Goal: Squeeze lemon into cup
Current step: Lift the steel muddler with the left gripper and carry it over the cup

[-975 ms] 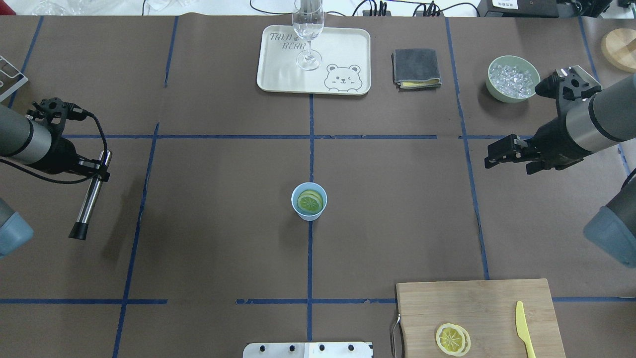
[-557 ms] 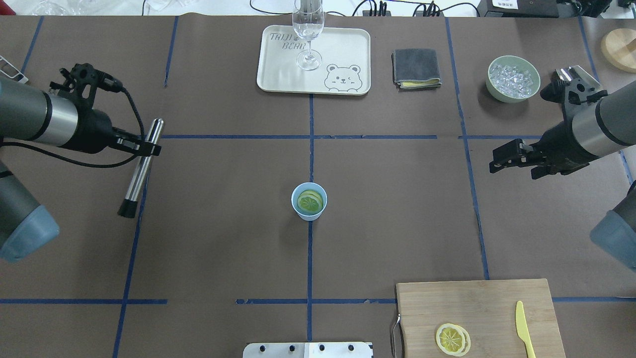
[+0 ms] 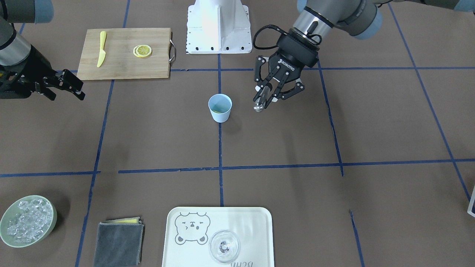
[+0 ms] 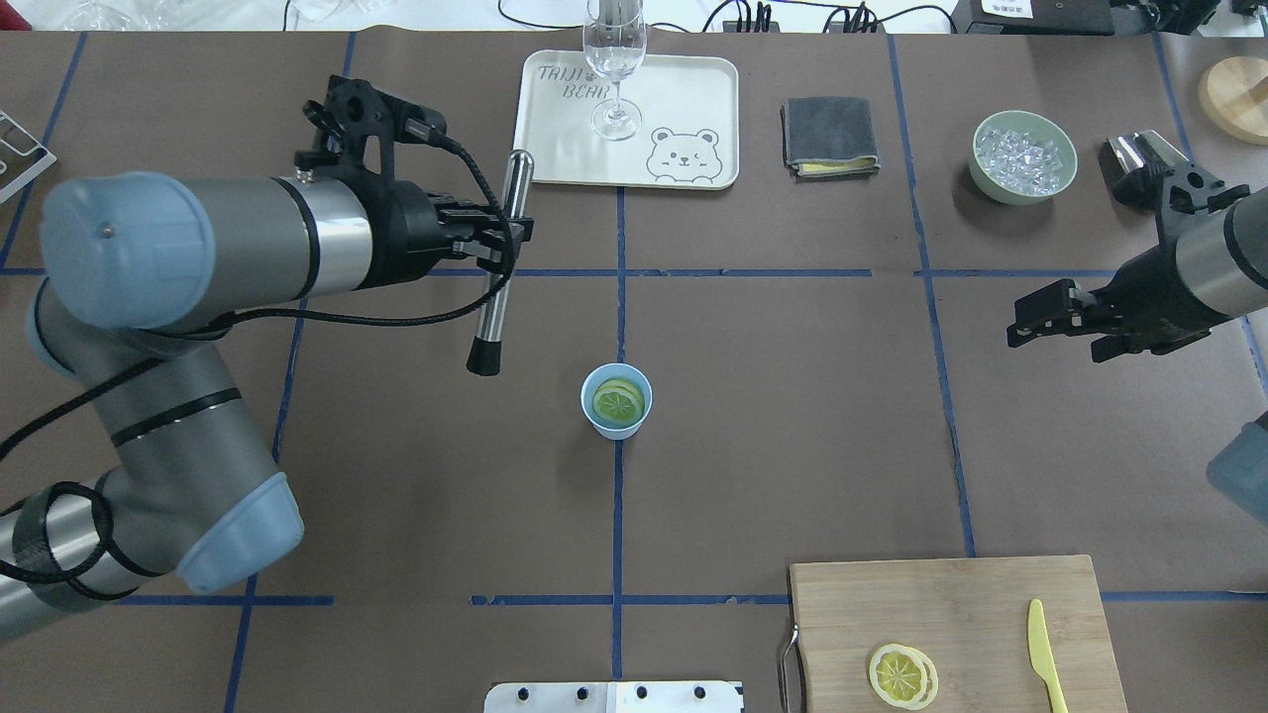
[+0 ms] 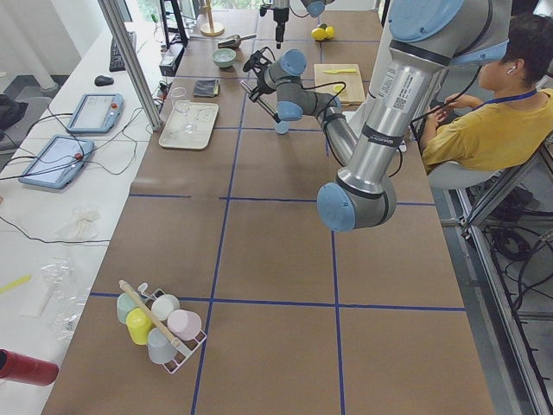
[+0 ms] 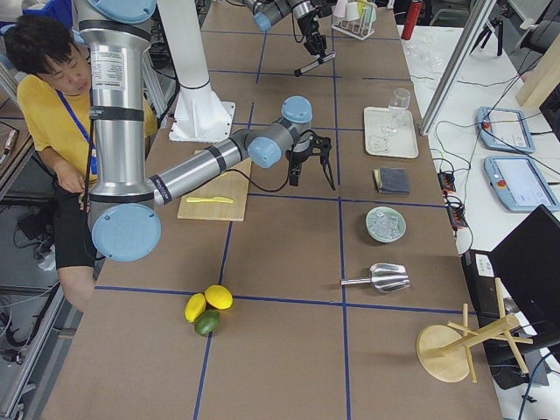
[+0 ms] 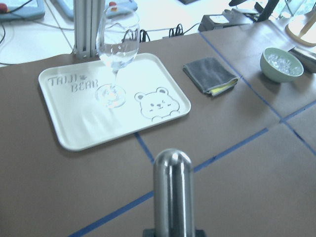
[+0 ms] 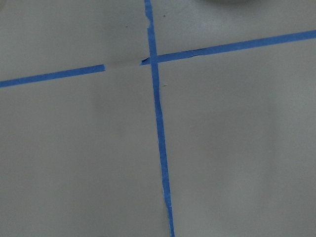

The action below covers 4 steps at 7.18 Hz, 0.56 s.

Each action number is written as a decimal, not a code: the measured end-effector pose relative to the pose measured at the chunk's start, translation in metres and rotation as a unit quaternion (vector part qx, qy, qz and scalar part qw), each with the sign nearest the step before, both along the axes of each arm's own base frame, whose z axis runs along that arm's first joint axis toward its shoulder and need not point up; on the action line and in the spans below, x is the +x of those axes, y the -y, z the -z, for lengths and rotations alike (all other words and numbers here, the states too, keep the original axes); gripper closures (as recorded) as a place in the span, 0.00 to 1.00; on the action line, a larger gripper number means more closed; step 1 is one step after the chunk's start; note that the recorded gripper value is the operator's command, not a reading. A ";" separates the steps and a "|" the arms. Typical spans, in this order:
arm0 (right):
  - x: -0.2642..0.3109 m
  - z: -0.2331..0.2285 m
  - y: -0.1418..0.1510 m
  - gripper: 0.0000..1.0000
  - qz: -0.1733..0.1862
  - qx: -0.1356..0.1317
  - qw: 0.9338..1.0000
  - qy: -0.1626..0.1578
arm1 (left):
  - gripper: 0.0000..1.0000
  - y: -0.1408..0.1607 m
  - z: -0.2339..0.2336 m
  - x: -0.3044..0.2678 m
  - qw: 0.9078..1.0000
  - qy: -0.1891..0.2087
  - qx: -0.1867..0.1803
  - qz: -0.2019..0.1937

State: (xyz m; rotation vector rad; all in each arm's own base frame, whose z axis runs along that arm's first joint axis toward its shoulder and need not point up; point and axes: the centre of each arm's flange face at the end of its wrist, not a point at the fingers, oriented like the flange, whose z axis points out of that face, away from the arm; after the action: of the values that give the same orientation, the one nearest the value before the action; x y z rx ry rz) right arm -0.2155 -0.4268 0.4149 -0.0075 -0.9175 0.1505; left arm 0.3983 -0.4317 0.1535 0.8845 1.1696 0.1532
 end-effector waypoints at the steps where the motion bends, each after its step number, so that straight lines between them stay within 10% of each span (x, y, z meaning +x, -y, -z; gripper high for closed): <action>1: 0.012 -0.005 0.002 0.00 -0.008 -0.005 1.000 -0.001 | 1.00 -0.007 0.018 0.012 1.000 -0.011 0.009 0.006; 4: 0.048 -0.021 0.004 0.00 -0.016 -0.013 1.000 0.004 | 1.00 -0.011 0.051 0.032 0.998 -0.049 0.028 0.005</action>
State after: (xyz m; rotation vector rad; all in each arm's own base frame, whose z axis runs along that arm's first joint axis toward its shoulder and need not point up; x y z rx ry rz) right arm -0.1679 -0.4305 0.4363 -0.0175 -0.9229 0.1924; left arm 0.4298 -0.4202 0.1026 0.9569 1.2571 0.1364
